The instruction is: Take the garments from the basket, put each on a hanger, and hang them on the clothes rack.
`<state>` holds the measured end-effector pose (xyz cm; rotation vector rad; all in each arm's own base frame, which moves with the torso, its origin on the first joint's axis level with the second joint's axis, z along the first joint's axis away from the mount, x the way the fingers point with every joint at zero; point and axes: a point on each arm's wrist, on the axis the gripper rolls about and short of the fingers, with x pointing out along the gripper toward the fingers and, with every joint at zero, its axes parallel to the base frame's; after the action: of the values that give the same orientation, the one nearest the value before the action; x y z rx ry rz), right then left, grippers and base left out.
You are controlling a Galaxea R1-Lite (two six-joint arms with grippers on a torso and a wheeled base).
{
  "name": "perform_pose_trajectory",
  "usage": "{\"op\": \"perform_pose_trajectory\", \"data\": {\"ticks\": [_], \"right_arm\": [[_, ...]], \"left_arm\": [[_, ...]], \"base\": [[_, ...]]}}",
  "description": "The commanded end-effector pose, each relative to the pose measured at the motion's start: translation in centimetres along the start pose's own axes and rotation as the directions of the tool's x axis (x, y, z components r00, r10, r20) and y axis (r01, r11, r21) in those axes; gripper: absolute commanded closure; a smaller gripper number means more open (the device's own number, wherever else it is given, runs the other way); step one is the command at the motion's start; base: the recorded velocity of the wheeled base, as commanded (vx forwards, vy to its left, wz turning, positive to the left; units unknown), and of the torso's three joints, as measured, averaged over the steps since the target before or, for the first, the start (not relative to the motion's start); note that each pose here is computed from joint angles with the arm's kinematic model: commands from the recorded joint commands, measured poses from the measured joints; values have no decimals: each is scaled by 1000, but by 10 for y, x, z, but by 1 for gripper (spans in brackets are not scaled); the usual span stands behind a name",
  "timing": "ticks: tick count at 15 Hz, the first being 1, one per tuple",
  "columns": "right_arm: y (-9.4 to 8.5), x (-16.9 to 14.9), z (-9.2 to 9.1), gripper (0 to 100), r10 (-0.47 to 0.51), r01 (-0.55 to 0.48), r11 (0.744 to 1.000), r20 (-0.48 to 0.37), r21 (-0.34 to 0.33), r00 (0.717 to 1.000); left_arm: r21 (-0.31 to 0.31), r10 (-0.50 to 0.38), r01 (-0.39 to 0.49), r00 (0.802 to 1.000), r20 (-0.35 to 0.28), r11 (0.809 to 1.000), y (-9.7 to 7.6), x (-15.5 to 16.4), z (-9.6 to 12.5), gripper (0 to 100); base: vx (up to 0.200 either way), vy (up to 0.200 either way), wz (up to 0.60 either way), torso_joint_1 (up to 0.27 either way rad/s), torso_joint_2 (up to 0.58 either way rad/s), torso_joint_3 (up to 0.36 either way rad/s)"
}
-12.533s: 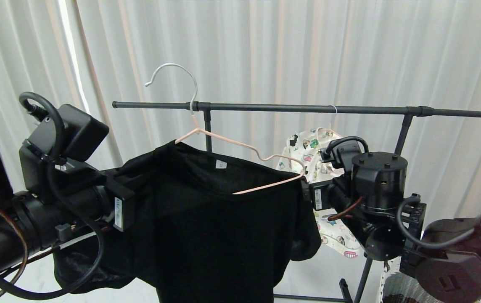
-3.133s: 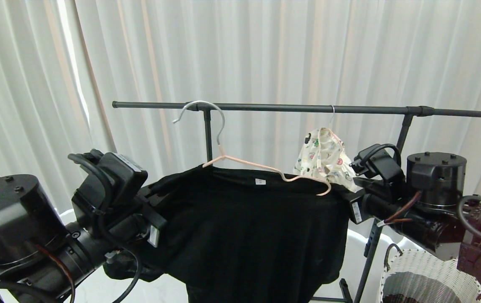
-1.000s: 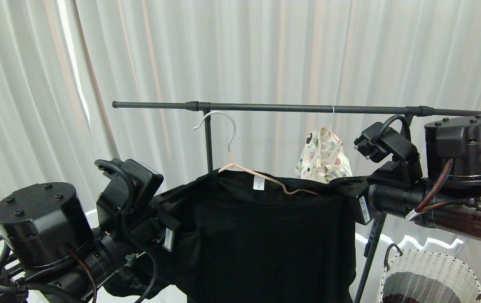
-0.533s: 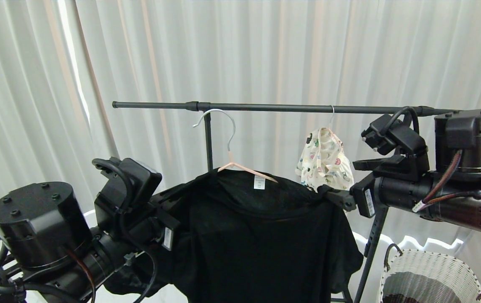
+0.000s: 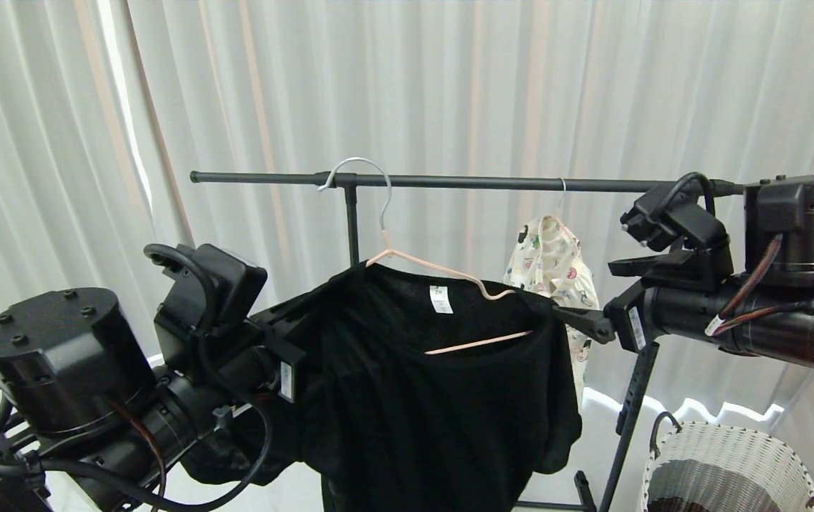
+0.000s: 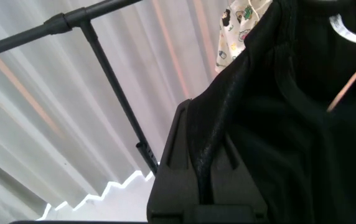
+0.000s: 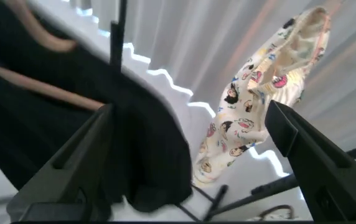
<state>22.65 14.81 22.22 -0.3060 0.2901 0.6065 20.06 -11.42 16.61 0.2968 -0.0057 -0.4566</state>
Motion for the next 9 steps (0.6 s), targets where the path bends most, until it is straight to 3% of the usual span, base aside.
{"op": "perform_pose_trajectory", "data": {"ticks": [1, 5, 7, 9], "right_arm": [[-1, 7, -7, 0, 4, -5, 1000, -30, -31, 1000], [0, 2, 4, 0, 38, -37, 998, 18, -40, 999], [7, -13, 12, 0, 130, -127, 990, 49, -54, 990], [19, -24, 18, 0, 237, -237, 969, 1, -71, 971]], "left_arm": [[-1, 4, -4, 1000, 13, 1000, 1, -1, 3, 100], [1, -4, 4, 1000, -15, 1000, -1, -3, -4, 100], [6, -32, 32, 999, -13, 999, -7, -4, -4, 100], [6, -62, 62, 998, -24, 998, -14, -5, -7, 100]], "base": [[0, 0, 0, 0, 0, 0], [0, 0, 0, 0, 0, 0], [0, 0, 0, 0, 0, 0], [0, 0, 0, 0, 0, 0]]}}
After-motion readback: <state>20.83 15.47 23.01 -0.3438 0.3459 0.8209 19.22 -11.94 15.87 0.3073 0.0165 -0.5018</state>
